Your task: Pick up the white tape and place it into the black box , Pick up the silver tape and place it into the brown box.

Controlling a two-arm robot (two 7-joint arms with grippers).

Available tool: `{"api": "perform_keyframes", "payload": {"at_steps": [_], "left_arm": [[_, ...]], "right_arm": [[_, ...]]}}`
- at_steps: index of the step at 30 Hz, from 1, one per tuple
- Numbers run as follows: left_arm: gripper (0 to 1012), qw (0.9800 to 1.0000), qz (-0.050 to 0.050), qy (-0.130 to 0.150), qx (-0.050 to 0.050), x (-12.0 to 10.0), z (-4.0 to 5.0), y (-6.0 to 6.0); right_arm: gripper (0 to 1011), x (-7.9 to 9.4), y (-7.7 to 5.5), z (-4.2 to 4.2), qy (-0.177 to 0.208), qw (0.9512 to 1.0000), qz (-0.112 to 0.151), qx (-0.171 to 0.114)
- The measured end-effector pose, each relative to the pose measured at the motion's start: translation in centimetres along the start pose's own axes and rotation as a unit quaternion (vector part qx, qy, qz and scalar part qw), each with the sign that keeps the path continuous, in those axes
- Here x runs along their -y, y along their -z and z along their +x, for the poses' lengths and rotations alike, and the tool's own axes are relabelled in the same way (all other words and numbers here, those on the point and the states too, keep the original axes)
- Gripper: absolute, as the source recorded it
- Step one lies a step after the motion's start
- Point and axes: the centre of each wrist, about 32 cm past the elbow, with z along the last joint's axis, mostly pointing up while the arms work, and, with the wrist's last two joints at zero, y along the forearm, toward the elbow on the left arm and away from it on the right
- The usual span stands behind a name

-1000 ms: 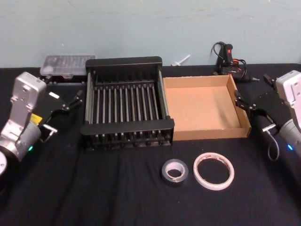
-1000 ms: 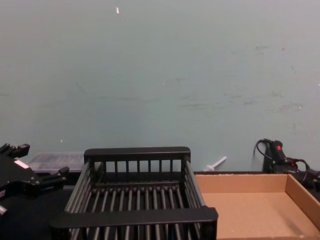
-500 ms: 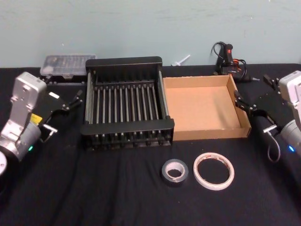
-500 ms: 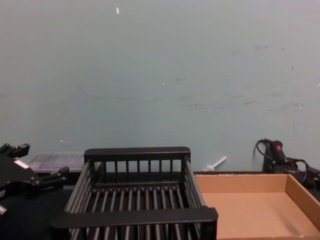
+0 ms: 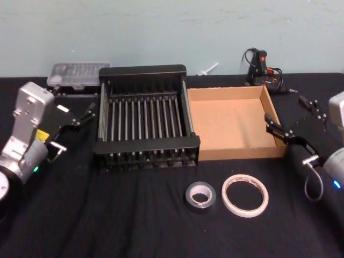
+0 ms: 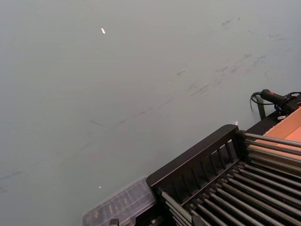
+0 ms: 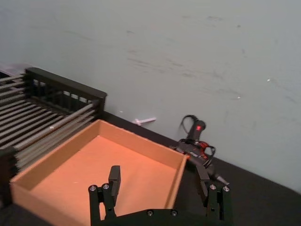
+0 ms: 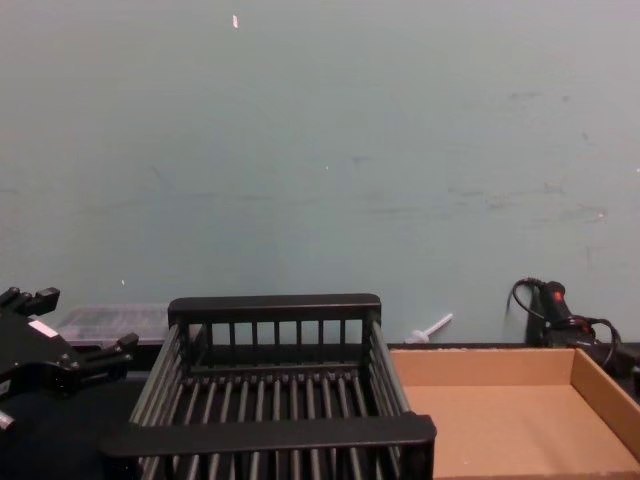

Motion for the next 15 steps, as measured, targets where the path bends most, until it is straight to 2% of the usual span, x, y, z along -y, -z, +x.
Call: {"api": "perform_keyframes", "payload": {"at_steps": [8, 15], "left_arm": [[1001, 1.0000, 0.000, 0.000, 0.000, 0.0, 0.00, 0.0], [1001, 1.0000, 0.000, 0.000, 0.000, 0.0, 0.00, 0.0]], "right_arm": [[1002, 1.5, -0.9, -1.21, -0.025, 0.9992, -0.016, -0.027], [1002, 2.9, -1.6, -2.18, -0.056, 0.9963, -0.050, -0.043]]}}
